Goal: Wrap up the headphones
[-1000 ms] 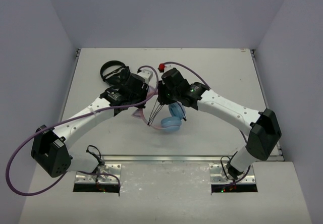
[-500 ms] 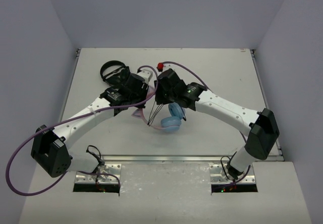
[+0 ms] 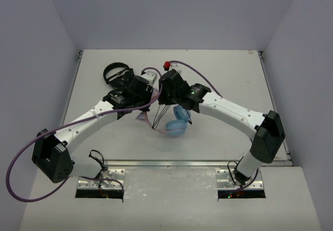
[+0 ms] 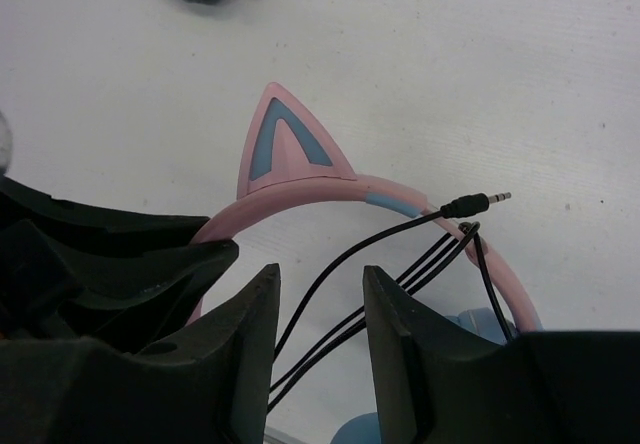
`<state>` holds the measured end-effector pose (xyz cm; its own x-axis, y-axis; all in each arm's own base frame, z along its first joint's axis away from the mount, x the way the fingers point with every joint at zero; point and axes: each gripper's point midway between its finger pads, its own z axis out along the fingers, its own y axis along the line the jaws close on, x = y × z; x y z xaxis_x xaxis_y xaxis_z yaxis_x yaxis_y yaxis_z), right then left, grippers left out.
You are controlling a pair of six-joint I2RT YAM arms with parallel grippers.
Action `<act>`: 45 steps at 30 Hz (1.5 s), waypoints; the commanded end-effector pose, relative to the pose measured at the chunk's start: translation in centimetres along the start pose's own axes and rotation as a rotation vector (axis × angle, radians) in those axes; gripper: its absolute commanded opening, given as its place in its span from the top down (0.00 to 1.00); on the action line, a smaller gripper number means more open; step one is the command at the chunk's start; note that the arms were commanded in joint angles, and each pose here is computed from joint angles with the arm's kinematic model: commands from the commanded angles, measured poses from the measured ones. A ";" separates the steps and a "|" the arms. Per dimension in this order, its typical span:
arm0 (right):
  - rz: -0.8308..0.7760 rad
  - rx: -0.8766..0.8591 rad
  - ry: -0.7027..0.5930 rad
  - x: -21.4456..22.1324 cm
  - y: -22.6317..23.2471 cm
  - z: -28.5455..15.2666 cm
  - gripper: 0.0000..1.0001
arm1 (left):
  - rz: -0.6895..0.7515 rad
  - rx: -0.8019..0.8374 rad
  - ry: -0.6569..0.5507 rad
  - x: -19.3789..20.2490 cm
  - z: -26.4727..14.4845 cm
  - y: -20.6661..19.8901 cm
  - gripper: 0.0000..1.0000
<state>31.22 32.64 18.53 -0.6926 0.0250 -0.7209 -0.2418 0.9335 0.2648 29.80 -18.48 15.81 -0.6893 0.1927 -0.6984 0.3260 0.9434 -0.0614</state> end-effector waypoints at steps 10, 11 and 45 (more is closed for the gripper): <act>0.075 0.031 -0.049 -0.9 1.0 1.0 0.81 | -0.067 0.044 -0.152 -3.9 -1.6 -0.2 1.00; 0.080 0.042 -0.057 -1.0 0.8 0.9 0.84 | -0.066 0.044 -0.150 -3.8 -1.5 -0.2 1.00; 0.206 0.154 -0.154 -4.3 -6.0 -1.1 0.73 | -0.041 0.142 -0.155 -3.6 -1.6 -1.7 1.00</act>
<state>33.68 27.57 17.64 -0.6578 0.2349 -0.7156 0.0082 0.9523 0.3050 29.66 -19.31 16.52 -0.6674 0.1661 -0.7260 0.3740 0.9177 -0.1338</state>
